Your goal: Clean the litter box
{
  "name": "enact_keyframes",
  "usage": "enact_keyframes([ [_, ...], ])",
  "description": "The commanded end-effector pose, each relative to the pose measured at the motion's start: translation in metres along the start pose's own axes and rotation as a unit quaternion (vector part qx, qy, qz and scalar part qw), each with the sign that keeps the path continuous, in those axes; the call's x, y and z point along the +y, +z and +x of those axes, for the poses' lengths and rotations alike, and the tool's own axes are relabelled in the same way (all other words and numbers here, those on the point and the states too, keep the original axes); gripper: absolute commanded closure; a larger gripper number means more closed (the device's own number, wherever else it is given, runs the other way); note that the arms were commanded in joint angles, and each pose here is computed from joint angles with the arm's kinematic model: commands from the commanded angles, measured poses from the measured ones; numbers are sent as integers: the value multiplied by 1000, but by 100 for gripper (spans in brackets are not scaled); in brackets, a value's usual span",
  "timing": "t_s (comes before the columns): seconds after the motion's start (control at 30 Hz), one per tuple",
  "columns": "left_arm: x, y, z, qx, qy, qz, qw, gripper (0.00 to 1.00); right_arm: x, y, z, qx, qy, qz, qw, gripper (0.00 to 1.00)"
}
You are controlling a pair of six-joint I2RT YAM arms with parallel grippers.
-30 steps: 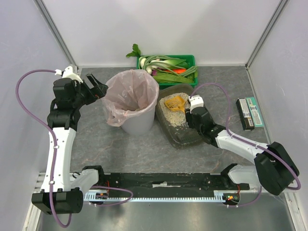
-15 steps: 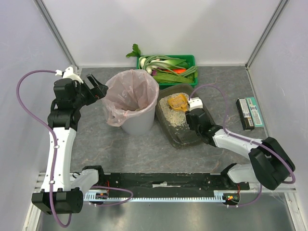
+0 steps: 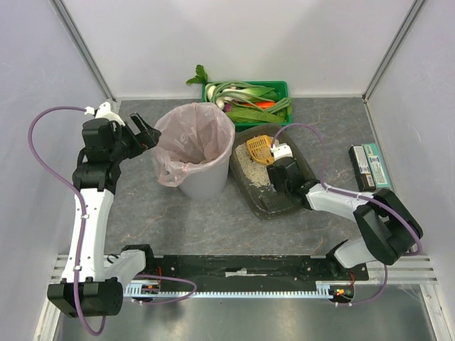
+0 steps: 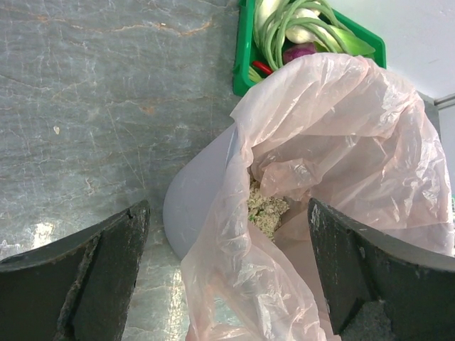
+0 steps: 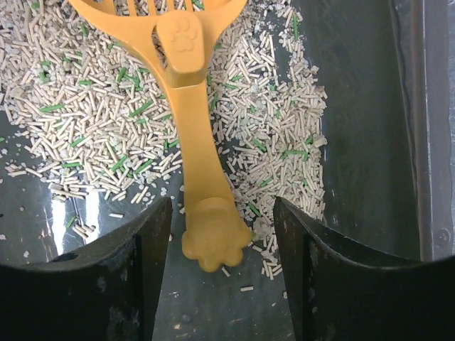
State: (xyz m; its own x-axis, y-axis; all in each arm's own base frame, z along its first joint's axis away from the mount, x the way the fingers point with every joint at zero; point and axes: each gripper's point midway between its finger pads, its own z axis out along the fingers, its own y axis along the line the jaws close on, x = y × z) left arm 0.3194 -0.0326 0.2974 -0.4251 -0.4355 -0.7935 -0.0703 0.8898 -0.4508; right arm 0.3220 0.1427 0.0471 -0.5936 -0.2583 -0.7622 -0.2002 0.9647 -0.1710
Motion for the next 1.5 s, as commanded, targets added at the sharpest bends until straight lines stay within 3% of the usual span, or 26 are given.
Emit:
enact_keyframes([
  [0.0, -1, -4, -4, -15, 6, 2, 1000, 2, 3, 1, -19, -14, 6, -1, 1000, 32],
  [0.43, 2, -13, -7, -34, 18, -7, 999, 2, 2, -16, -61, -65, 8, -15, 998, 32],
  [0.63, 6, -23, -12, -52, 16, -23, 998, 2, -24, -50, -94, -119, 40, 22, 992, 30],
  [0.8, 9, -31, -12, -55, 29, -31, 998, 2, -47, -92, -121, -178, 73, 29, 981, 23],
  [0.9, 4, -31, -8, -39, 32, -18, 999, 1, -68, -101, -130, -165, 104, 32, 980, 21],
  [0.93, 3, -33, -8, -37, 29, -16, 999, 1, -75, -101, -119, -134, 117, 42, 983, 21],
  [1.03, -2, -41, -12, -51, 24, -7, 998, 2, -100, -119, -131, -141, 130, 71, 979, 21],
  [1.17, -6, -55, -20, -82, 39, 0, 996, 2, -128, -161, -151, -218, 146, 109, 959, 20],
  [1.47, -14, -73, -24, -105, 45, 18, 993, 1, -161, -213, -155, -321, 143, 157, 923, 19],
])
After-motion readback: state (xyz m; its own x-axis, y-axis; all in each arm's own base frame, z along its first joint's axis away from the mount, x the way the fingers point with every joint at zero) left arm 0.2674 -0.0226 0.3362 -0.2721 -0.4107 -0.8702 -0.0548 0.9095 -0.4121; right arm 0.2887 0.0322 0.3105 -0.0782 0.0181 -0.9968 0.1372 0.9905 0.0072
